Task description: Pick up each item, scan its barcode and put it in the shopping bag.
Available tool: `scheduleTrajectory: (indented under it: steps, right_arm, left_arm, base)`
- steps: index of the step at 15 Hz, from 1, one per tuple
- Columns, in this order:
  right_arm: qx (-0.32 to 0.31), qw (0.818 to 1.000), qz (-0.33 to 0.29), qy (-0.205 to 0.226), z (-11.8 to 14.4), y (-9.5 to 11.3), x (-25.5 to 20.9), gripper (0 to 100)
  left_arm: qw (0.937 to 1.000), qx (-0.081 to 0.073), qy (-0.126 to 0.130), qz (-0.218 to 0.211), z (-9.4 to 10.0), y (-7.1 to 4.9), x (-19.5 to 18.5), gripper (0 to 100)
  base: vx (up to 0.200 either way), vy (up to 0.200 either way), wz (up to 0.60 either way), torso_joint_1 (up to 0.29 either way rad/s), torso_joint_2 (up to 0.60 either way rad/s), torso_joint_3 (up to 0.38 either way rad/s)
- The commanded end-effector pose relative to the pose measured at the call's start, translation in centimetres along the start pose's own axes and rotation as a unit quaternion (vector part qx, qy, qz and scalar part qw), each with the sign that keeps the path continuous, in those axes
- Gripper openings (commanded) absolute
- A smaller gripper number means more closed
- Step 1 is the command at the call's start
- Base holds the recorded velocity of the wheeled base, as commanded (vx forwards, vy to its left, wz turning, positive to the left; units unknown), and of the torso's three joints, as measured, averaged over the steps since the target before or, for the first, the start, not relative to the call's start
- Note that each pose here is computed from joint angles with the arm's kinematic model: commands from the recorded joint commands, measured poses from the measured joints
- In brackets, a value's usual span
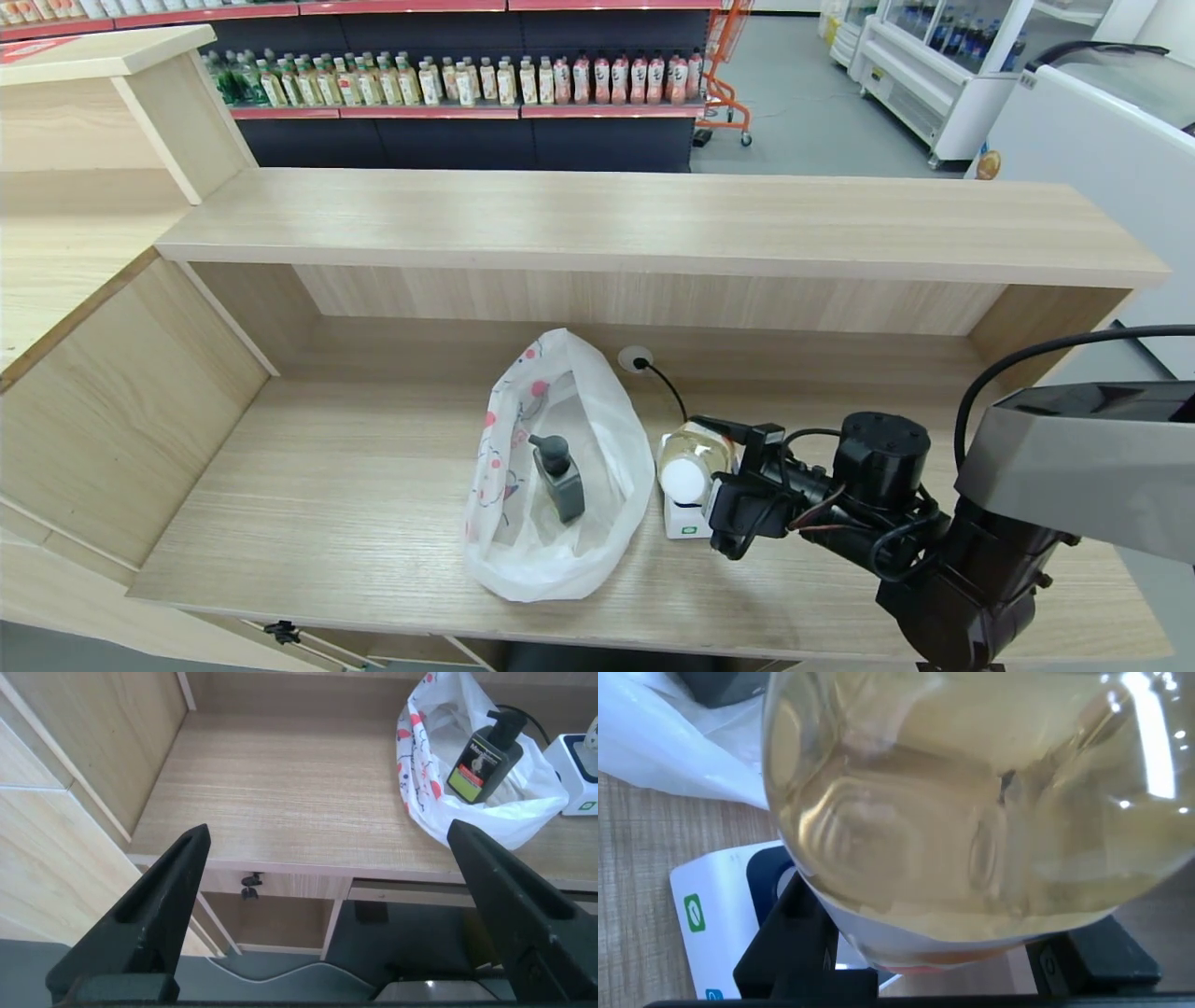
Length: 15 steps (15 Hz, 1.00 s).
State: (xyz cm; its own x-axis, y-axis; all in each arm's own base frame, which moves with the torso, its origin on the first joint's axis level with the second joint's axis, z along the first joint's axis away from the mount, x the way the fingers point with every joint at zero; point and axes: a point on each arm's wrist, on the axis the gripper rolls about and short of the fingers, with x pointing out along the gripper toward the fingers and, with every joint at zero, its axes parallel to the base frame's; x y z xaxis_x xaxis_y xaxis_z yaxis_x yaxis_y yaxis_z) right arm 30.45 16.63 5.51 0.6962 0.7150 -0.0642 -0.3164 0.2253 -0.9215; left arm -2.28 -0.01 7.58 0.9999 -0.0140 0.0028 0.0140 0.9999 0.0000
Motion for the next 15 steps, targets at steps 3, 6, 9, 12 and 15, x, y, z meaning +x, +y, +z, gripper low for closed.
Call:
scheduleTrajectory:
  steps: [3, 6, 9, 12, 15]
  right_arm:
    - [0.001, 1.0, 0.005, 0.001, -0.15, 0.37, 0.09, 0]
    - [0.001, 1.0, 0.004, 0.002, -0.24, 0.45, 0.08, 0]
    - [0.001, 1.0, 0.006, 0.003, -0.31, 0.59, 0.11, 0]
    - [0.003, 1.0, 0.01, 0.005, -0.53, 0.94, 0.18, 0]
    - [0.003, 1.0, 0.009, 0.005, -0.56, 0.96, 0.23, 0]
  left_arm:
    - [1.0, 0.0, 0.0, 0.0, 0.0, 0.0, 0.0, 100]
    - [1.0, 0.0, 0.0, 0.0, 0.0, 0.0, 0.0, 100]
    - [1.0, 0.0, 0.0, 0.0, 0.0, 0.0, 0.0, 100]
    - [1.0, 0.0, 0.0, 0.0, 0.0, 0.0, 0.0, 100]
    - [1.0, 0.0, 0.0, 0.0, 0.0, 0.0, 0.0, 100]
  base:
    - [0.0, 0.0, 0.0, 0.0, 0.0, 0.0]
    - [0.0, 0.0, 0.0, 0.0, 0.0, 0.0]
    - [0.0, 0.0, 0.0, 0.0, 0.0, 0.0]
    - [0.0, 0.0, 0.0, 0.0, 0.0, 0.0]
    - [0.0, 0.0, 0.0, 0.0, 0.0, 0.0]
